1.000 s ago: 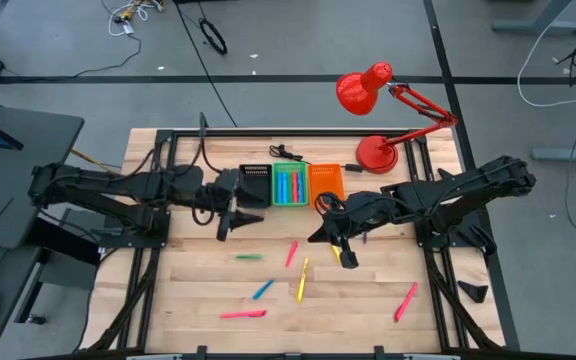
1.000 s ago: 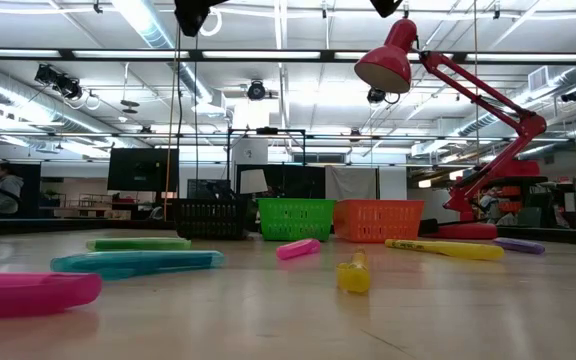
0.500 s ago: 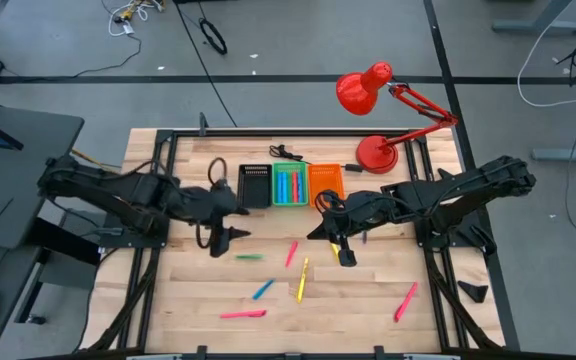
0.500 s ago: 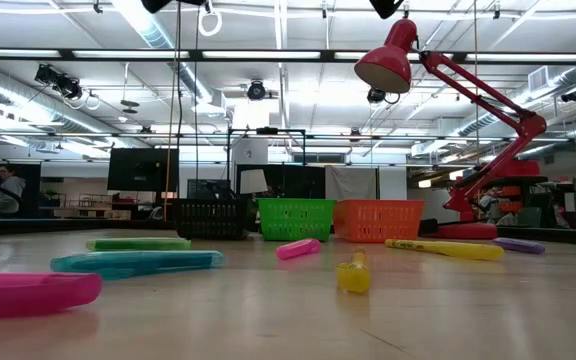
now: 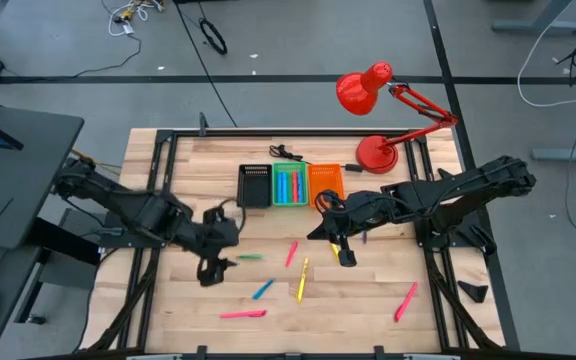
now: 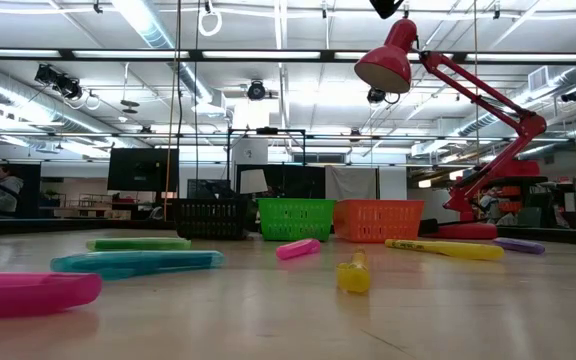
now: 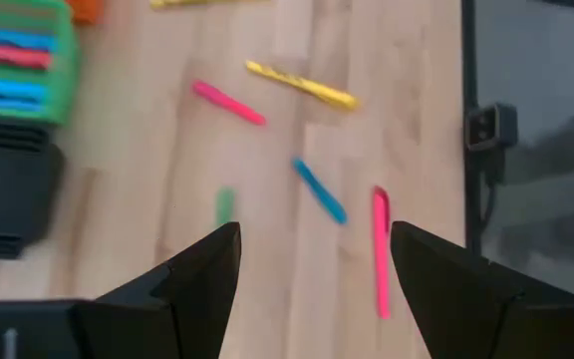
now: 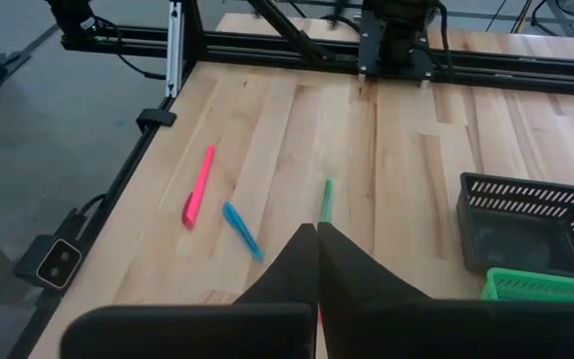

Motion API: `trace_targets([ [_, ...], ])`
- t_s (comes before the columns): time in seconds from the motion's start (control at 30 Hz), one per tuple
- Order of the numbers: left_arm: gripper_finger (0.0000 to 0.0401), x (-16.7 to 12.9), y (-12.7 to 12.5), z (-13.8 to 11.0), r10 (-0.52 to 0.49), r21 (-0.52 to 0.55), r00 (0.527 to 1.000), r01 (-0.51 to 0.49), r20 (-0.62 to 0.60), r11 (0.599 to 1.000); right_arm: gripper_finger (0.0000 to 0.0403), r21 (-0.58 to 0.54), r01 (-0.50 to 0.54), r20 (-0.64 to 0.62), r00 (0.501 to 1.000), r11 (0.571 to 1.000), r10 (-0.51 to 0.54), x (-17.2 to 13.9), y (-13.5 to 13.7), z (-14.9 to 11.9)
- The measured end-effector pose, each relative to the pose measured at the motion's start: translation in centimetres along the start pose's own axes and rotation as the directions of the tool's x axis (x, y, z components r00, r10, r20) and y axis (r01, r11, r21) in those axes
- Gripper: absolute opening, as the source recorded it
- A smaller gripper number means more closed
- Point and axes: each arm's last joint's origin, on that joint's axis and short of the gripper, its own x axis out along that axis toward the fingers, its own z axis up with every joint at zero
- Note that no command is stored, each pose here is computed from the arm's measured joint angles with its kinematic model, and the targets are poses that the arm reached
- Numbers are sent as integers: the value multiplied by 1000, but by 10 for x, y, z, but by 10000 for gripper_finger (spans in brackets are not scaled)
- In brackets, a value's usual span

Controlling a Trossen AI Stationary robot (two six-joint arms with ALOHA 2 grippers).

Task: Pick & Place Markers
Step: Put the left large pink pen into the black bin

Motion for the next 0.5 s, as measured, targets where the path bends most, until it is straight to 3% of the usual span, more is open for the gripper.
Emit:
trace_targets([
  [0.5,263,59,-62,-37,37,25,975,-33,-218,999,0,-49,0,-3,1000,999,0,0,0,0],
])
